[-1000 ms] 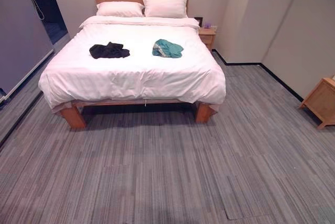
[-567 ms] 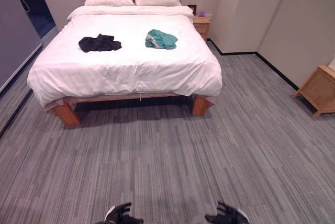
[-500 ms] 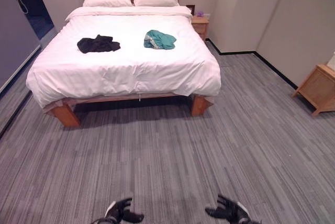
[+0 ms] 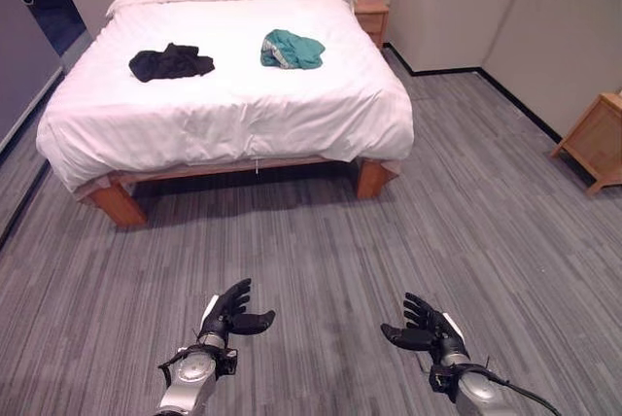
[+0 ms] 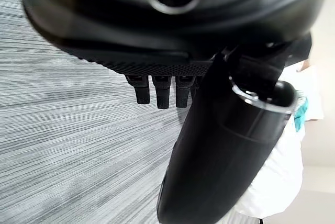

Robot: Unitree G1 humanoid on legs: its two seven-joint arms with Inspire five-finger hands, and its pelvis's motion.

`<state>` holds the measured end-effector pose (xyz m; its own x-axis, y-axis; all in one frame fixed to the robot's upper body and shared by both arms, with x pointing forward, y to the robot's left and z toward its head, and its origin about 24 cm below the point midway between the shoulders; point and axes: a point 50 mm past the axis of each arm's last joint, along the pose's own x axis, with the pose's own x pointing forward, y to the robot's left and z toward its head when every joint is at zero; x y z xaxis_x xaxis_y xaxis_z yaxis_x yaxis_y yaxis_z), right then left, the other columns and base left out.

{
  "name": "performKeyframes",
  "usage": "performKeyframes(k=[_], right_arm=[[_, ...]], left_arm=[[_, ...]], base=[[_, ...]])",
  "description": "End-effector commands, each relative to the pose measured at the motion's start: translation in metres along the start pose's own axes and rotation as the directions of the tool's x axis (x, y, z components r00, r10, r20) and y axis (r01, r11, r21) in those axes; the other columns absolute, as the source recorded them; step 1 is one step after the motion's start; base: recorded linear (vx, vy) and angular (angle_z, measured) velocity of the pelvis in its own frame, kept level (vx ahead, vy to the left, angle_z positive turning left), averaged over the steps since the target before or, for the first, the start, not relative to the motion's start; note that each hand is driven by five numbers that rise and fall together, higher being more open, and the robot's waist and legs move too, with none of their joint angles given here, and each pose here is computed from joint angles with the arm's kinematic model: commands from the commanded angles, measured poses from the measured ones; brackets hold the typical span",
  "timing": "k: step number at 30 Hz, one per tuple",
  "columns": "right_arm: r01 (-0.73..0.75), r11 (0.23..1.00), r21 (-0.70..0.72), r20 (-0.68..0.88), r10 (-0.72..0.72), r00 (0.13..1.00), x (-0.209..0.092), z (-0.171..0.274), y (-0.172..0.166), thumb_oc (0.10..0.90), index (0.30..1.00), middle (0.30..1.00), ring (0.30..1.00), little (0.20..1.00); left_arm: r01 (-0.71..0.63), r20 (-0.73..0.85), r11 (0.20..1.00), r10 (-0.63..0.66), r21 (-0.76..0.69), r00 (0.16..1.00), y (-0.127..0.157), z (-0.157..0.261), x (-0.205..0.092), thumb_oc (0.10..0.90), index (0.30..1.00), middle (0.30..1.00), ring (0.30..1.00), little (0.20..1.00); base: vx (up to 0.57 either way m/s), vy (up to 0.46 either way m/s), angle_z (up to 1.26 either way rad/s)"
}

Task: Pick up bed clothes into laundry basket.

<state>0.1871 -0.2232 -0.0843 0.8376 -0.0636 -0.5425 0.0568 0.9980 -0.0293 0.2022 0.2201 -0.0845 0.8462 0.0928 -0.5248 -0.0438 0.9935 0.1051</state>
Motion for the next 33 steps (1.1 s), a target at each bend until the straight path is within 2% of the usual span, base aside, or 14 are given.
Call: performKeyframes(k=[1,11,15,24,30,33], right_arm=[[-0.015,1.0,0.001,0.203,0.014,0.979,0.005,0.043,0.0,0.8,0.9,0.9,0.9,0.9],[-0.003,1.0,0.006,0.233,0.002,0.972,-0.002,0.045,-0.005,0.8,0.9,0.9,0.9,0.9],[-0.03,0.999,0.012,0.28,0.026,0.96,-0.002,0.057,-0.005,0.8,0.9,0.9,0.9,0.9],[-0.014,1.0,-0.006,0.224,0.015,0.975,-0.01,0.041,-0.019,0.8,0.9,0.9,0.9,0.9],[0.028,0.998,0.054,0.253,-0.041,0.967,-0.018,0.046,-0.038,0.8,0.9,0.9,0.9,0.9],[0.078,0.994,0.077,0.303,-0.098,0.948,-0.021,0.06,-0.05,0.8,0.9,0.9,0.9,0.9]], left_arm=[[-0.037,0.195,0.999,0.041,-0.024,0.98,0.017,0.042,0.006,0.8,0.9,0.9,0.9,0.9],[-0.03,0.244,0.999,0.033,-0.016,0.969,0.021,0.055,0.002,0.8,0.9,0.9,0.9,0.9],[-0.025,0.265,0.999,0.029,-0.02,0.964,0.019,0.061,0.005,0.8,0.9,0.9,0.9,0.9],[0.011,0.235,0.999,0.0,-0.046,0.972,0.004,0.052,0.008,0.8,0.9,0.9,0.9,0.9],[0.09,0.232,0.989,-0.061,-0.119,0.971,-0.013,0.056,0.011,0.8,0.9,0.9,0.9,0.9],[0.104,0.23,0.971,-0.053,-0.216,0.972,-0.016,0.051,0.007,0.8,0.9,0.9,0.9,0.9]], base=[[0.04,0.114,-0.02],[0.04,0.143,0.14],[0.39,-0.067,0.01],[0.43,-0.15,0.68],[0.33,-0.294,0.56],[0.46,-0.184,0.1]])
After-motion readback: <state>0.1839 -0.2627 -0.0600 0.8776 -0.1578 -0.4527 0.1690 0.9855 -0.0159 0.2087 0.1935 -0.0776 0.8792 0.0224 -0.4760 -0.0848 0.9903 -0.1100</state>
